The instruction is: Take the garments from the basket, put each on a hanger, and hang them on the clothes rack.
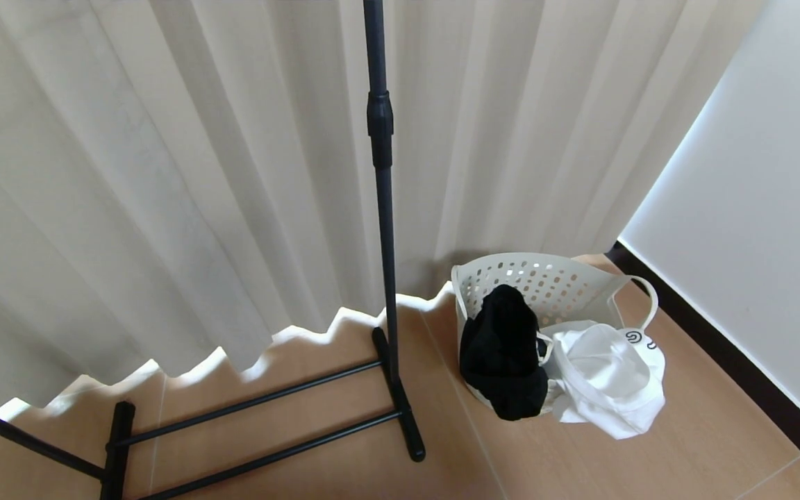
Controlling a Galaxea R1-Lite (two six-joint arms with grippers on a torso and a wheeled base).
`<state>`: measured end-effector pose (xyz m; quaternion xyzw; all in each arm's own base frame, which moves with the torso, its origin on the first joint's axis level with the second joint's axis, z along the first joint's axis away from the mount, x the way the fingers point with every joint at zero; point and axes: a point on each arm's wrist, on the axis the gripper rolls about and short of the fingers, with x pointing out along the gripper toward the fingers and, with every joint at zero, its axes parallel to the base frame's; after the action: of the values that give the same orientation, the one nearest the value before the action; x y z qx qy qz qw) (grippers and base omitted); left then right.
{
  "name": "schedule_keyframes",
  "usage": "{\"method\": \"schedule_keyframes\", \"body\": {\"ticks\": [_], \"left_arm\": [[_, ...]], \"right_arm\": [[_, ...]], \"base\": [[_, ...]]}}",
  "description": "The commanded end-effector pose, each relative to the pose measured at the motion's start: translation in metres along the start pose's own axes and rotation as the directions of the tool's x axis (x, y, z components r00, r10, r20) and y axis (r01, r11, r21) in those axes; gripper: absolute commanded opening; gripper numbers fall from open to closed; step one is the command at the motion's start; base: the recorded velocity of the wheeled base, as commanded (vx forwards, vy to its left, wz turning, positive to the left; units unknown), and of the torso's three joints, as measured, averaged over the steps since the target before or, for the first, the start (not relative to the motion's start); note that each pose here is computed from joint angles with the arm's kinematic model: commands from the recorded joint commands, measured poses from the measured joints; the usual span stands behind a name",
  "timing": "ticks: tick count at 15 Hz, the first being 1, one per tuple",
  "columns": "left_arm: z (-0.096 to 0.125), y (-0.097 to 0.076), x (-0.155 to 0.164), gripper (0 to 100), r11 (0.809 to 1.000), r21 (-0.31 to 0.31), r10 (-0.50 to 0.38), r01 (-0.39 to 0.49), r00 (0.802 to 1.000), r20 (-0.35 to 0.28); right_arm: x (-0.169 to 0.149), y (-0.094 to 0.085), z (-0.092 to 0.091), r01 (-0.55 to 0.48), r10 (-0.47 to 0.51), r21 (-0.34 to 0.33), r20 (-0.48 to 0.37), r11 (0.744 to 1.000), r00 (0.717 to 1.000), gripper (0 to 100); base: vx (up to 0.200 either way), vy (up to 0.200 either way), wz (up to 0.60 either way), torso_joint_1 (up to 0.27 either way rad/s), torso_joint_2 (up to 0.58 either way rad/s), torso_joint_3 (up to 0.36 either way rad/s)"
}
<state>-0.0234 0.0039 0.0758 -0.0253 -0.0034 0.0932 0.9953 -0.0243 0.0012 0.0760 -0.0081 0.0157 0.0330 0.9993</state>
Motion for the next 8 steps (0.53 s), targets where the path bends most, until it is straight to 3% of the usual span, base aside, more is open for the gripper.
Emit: {"method": "schedule_keyframes", "body": {"ticks": [1, 8], "left_arm": [[-0.0001, 0.0000, 0.0001, 100, 1.000, -0.001, 0.002, -0.002, 1.000, -0.002], [-0.0001, 0.0000, 0.0001, 100, 1.000, 0.000, 0.000, 0.000, 1.000, -0.002]], "right_arm": [[0.0000, 0.0000, 0.0002, 0.000, 0.000, -0.006, -0.003, 1.000, 1.000, 100], [-0.0001, 0.0000, 0.0002, -0.002, 0.002, -0.007, -0.002, 1.000, 1.000, 100]], "base": [[0.000, 0.000, 0.00, 0.007, 0.00, -0.207], [0.000, 0.000, 0.00, 0.004, 0.00, -0.197]]}}
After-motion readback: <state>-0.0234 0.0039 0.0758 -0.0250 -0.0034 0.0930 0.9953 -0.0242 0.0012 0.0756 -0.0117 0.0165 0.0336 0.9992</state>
